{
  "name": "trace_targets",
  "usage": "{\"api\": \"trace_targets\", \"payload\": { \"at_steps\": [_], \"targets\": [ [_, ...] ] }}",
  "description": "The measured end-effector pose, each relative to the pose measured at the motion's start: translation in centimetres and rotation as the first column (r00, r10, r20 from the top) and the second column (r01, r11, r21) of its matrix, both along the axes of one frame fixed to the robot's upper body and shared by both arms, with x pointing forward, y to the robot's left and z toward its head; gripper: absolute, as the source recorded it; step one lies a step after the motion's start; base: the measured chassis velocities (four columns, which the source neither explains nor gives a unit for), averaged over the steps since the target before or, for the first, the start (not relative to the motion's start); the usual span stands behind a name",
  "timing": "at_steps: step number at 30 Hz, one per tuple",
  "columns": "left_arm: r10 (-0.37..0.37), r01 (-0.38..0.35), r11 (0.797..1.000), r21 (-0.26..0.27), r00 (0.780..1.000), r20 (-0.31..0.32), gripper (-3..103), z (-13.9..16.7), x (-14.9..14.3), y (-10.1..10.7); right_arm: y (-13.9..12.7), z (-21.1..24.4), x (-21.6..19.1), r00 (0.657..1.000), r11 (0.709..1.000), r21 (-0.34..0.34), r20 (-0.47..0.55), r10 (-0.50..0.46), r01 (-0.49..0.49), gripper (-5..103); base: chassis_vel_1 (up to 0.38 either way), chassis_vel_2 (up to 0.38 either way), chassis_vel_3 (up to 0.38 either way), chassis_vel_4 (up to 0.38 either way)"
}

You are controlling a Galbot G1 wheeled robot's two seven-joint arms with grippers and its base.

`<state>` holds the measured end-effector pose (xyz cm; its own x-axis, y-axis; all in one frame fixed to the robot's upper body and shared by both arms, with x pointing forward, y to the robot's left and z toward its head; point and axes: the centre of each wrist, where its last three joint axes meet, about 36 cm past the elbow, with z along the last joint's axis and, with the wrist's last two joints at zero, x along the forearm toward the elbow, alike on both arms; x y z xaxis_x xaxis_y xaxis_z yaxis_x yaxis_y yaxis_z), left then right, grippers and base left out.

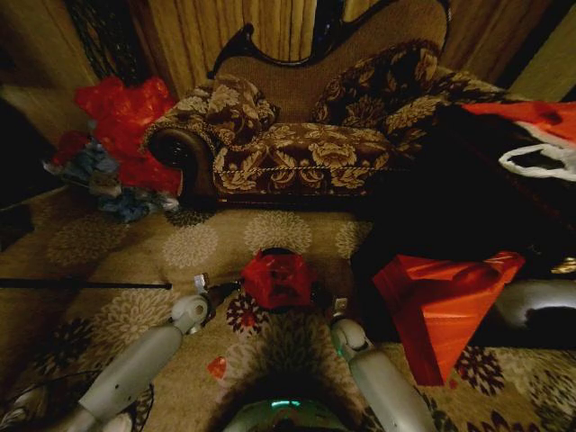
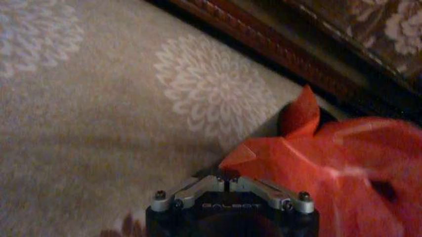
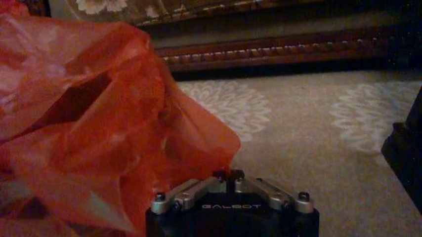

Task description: Place a garbage bag over the trash bin.

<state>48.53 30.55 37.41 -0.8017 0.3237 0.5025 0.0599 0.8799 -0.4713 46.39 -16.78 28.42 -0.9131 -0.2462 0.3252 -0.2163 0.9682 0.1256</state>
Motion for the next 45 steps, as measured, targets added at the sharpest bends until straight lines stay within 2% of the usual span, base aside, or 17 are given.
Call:
{"api": "trace_targets", "payload": {
  "at_steps": [11, 14, 17, 22, 26, 29, 35, 39, 45],
  "targets": [
    [0.079, -0.078, 0.997, -0.021, 0.994, 0.069, 0, -0.3, 4.1, -2.4, 0.8, 0.0, 2.7, 0.999, 1.000, -0.016, 0.051, -0.014, 0.015, 0, 0.000, 0.000, 0.000, 0.000],
    [0.084, -0.083, 0.996, -0.017, 0.994, 0.067, 0, -0.3, 4.0, -2.3, 0.3, -0.4, 1.3, 0.999, 1.000, -0.022, 0.044, -0.013, 0.014, 0, 0.000, 0.000, 0.000, 0.000],
    [0.073, -0.073, 0.997, -0.004, 0.996, 0.057, 0, -1.2, 2.6, -1.5, -0.3, -1.5, -0.5, 1.000, 0.999, -0.035, 0.025, -0.005, 0.006, 0, 0.000, 0.000, 0.000, 0.000],
    [0.080, -0.081, 0.997, 0.004, 0.995, 0.051, 0, -1.9, 2.4, -1.3, -0.1, -2.4, 0.0, 1.000, 0.999, -0.034, 0.021, -0.014, 0.014, 0, 0.000, 0.000, 0.000, 0.000],
    [0.089, -0.090, 0.996, 0.007, 0.994, 0.070, 0, -1.8, 4.0, -1.7, 0.1, -2.5, 1.6, 0.999, 0.999, -0.036, 0.030, -0.015, 0.017, 0, 0.000, 0.000, 0.000, 0.000],
    [0.103, -0.105, 0.994, 0.018, 0.990, 0.096, 0, -2.0, 6.2, -2.7, 0.3, -2.6, 3.5, 0.999, 0.999, -0.043, 0.034, -0.025, 0.026, 0, 0.000, 0.000, 0.000, 0.000],
    [0.106, -0.110, 0.994, 0.025, 0.987, 0.118, 0, -2.5, 8.1, -3.9, -0.1, -2.8, 4.3, 0.999, 0.998, -0.050, 0.041, -0.031, 0.033, 0, 0.000, 0.000, 0.000, 0.000],
    [0.109, -0.111, 0.994, 0.005, 0.984, 0.143, 0, -2.5, 9.3, -5.0, -0.7, -2.6, 5.0, 0.997, 0.998, -0.049, 0.073, -0.041, 0.044, 0, 0.000, 0.000, 0.000, 0.000],
    [0.098, -0.095, 0.995, -0.024, 0.978, 0.183, 0, -2.0, 10.1, -5.3, -0.9, -1.9, 6.2, 0.990, 0.998, -0.048, 0.140, -0.032, 0.039, 0, 0.000, 0.000, 0.000, 0.000]
  ]
}}
